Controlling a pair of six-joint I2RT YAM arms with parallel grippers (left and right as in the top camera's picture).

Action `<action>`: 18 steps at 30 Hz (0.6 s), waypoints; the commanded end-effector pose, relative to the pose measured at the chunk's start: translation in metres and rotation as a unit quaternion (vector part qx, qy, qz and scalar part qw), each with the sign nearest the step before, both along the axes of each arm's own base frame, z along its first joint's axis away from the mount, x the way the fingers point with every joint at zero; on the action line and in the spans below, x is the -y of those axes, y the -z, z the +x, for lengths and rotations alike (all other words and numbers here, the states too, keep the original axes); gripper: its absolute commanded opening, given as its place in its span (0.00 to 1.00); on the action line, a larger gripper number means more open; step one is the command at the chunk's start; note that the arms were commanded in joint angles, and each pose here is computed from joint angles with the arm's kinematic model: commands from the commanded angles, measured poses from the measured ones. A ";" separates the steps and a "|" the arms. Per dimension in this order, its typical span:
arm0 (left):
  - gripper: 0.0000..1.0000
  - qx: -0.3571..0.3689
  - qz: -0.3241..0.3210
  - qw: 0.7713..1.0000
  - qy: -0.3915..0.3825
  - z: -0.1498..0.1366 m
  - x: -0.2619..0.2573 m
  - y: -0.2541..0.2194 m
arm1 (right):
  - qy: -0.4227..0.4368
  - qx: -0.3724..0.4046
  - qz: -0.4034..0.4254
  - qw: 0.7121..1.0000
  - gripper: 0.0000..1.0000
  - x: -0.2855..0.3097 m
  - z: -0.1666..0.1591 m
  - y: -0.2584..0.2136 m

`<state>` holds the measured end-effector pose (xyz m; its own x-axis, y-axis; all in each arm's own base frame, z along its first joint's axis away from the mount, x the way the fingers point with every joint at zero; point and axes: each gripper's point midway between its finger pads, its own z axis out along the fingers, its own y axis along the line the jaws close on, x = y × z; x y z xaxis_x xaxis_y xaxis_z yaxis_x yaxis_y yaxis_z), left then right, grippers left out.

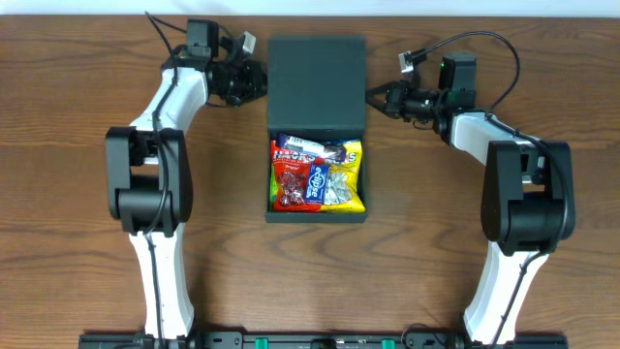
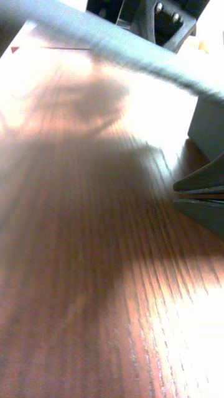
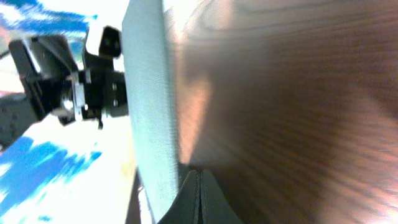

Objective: Pack container
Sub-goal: 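Push the raised lid forward with both grippers to close the box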

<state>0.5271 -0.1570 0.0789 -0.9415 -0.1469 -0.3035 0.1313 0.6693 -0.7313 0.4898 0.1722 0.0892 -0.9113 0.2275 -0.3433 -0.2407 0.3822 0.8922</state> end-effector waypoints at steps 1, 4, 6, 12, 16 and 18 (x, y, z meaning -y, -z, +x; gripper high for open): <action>0.06 0.079 0.000 0.996 0.029 0.004 0.002 -0.053 | -0.073 0.017 0.045 0.996 0.02 -0.015 -0.021 -0.014; 0.06 0.102 0.002 0.994 0.035 0.002 0.002 -0.069 | -0.098 0.035 0.060 0.993 0.02 -0.018 -0.027 -0.021; 0.06 0.111 0.004 0.993 0.038 0.001 0.002 -0.078 | -0.114 0.043 0.072 0.990 0.02 -0.020 -0.031 -0.027; 0.06 0.146 0.025 0.986 0.073 -0.016 0.001 -0.101 | -0.158 0.046 0.106 0.981 0.01 -0.023 -0.046 -0.039; 0.06 0.165 0.041 0.981 0.093 -0.027 -0.001 -0.114 | -0.164 0.038 0.113 0.979 0.02 -0.023 -0.049 -0.040; 0.06 0.175 0.048 0.978 0.105 -0.034 -0.002 -0.122 | -0.164 0.036 0.114 0.979 0.02 -0.023 -0.050 -0.040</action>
